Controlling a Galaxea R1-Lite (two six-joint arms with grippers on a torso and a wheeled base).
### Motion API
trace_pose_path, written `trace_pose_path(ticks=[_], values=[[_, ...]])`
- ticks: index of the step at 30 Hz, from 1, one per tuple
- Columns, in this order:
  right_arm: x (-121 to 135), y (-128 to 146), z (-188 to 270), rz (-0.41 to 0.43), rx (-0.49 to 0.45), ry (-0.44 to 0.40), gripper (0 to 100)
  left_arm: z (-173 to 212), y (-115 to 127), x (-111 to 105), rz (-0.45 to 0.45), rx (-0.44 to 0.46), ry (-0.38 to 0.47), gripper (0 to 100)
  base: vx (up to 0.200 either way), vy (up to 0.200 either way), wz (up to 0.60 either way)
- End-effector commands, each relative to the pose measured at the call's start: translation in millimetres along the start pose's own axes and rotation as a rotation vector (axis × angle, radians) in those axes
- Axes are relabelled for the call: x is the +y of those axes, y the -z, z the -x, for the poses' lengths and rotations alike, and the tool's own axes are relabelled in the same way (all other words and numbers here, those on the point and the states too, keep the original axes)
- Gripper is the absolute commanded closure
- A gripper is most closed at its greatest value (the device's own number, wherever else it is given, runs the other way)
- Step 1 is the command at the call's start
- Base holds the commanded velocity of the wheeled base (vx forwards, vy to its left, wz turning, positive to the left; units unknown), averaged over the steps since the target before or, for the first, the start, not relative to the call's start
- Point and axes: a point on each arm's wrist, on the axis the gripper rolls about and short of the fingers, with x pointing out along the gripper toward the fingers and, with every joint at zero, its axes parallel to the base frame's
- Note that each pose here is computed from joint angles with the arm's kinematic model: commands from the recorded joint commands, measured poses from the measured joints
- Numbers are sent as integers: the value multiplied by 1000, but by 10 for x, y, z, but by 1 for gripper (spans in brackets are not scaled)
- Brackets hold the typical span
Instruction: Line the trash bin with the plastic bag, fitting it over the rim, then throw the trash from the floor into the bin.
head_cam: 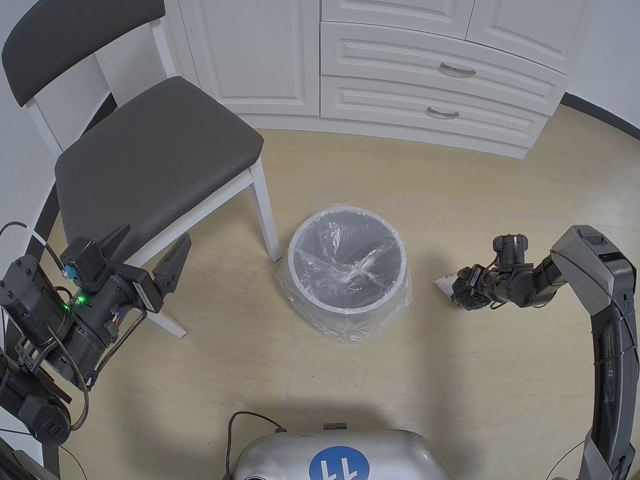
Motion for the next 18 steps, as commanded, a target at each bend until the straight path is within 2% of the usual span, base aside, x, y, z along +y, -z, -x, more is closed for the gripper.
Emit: trace_pose_path(ticks=[1,8,18], values=[[-172,194,-201,-12,-13,2,0,-3,6,0,0,2,0,0,0,0,0],[-264,309,-329,-17,-19,-3,0,10,-9,-9,-5,-4,4,0,0,0,0],[-264,387,-505,-22,-35,-5,0,22,-34,7,-42,-14,-6,0,0,0,0]])
